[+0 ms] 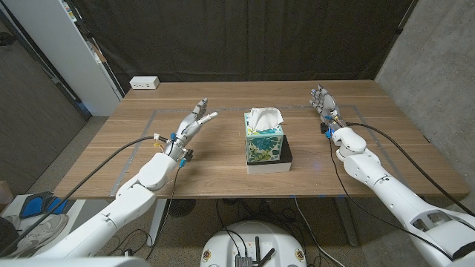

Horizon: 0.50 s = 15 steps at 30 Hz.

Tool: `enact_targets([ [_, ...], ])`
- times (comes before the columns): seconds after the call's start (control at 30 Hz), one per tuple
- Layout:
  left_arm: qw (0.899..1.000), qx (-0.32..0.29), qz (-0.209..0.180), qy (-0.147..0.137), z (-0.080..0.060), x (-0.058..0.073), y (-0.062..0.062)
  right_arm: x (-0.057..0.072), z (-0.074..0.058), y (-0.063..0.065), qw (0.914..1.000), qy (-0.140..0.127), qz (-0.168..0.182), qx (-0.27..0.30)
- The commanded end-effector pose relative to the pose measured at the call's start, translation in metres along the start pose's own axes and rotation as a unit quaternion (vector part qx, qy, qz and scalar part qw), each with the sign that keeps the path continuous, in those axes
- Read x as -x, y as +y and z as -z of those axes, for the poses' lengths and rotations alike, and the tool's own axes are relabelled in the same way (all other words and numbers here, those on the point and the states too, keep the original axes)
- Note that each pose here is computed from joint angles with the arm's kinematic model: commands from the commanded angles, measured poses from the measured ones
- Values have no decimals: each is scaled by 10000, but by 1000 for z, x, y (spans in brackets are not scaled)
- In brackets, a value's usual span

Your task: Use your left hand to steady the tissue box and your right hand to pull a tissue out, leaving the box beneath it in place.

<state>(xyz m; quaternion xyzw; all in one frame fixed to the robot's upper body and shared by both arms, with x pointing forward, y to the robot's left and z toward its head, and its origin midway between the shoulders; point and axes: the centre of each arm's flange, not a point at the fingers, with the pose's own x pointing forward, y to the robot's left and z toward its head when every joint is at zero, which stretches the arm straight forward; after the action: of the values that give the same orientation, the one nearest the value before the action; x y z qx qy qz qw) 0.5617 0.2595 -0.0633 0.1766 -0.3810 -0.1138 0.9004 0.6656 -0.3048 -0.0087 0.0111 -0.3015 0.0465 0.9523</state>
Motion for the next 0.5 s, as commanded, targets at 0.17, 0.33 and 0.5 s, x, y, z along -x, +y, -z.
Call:
enact_targets([
  [0.17,10000,31,66,-14,-5,18,-9,7,-5,0,10000,-30,75,47],
  [0.33,9999,25,116,31,-4,23,-11,8,-3,1,10000,-11,72,35],
  [0.5,9998,9,187,26,-5,27,-14,8,-3,3,10000,-5,90,20],
])
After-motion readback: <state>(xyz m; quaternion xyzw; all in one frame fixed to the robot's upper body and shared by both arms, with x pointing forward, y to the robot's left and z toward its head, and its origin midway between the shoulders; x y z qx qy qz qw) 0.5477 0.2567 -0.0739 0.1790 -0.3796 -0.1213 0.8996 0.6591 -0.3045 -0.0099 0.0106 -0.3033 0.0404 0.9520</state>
